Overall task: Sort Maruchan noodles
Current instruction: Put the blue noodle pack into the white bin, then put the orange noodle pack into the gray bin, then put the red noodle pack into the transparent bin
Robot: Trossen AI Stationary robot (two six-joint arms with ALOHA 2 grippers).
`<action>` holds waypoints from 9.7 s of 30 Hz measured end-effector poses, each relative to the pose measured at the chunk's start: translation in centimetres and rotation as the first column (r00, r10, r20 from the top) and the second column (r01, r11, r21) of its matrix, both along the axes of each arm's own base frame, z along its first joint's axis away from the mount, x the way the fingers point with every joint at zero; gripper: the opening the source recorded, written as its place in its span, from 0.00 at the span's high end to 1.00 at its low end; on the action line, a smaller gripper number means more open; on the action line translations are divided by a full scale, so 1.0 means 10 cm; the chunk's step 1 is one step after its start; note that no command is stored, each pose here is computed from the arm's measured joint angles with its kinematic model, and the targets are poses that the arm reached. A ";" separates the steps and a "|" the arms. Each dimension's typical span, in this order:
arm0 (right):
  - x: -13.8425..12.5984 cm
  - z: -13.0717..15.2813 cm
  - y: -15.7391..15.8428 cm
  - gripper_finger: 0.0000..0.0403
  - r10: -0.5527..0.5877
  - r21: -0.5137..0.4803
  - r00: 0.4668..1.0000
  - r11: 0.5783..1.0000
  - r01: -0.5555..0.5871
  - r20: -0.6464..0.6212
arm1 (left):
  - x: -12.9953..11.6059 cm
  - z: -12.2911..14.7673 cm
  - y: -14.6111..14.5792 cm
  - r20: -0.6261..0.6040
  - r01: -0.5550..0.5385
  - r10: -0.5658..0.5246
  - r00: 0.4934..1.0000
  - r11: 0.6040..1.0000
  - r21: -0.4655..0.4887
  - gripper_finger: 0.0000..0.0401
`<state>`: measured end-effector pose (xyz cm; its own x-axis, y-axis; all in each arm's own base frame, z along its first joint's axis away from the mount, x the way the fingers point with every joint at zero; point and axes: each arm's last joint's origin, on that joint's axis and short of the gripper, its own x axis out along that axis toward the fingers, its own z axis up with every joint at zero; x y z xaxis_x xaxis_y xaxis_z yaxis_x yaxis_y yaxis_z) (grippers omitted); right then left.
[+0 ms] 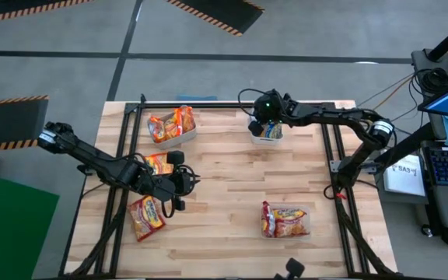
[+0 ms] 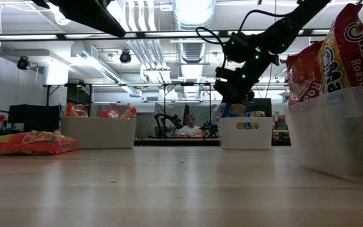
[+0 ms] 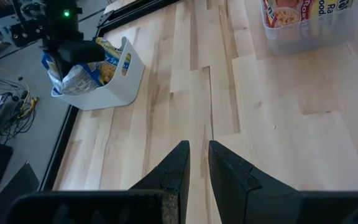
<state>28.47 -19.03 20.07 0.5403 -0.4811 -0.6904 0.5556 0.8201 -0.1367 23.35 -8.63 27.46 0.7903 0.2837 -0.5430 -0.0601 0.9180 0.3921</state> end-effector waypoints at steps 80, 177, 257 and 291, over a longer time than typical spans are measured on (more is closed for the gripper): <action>0.44 0.78 -0.17 0.98 -0.192 0.291 0.896 0.901 0.323 -0.400 | -0.03 -0.04 0.01 -0.042 -0.008 0.009 0.999 1.000 0.009 0.89; 0.29 0.27 -0.40 0.98 -0.213 0.260 0.886 0.905 0.338 -0.411 | -0.03 -0.04 0.01 -0.048 -0.011 0.011 0.999 1.000 0.007 0.89; -0.56 0.77 1.50 0.98 0.096 0.139 0.958 0.981 -0.137 0.269 | -0.24 -0.41 0.41 -0.457 -0.672 0.569 0.684 0.735 -0.090 1.00; -0.56 0.64 1.50 0.98 0.151 0.089 0.957 0.980 -0.178 0.250 | -0.04 -0.70 0.11 -0.617 -0.042 -0.035 0.786 0.993 -0.110 0.35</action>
<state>22.89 -4.06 26.52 0.7619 -0.3005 -0.5738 0.4172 0.9053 0.0800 22.98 -7.56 20.43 0.2750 0.1926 -0.9419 0.1555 0.9579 0.2413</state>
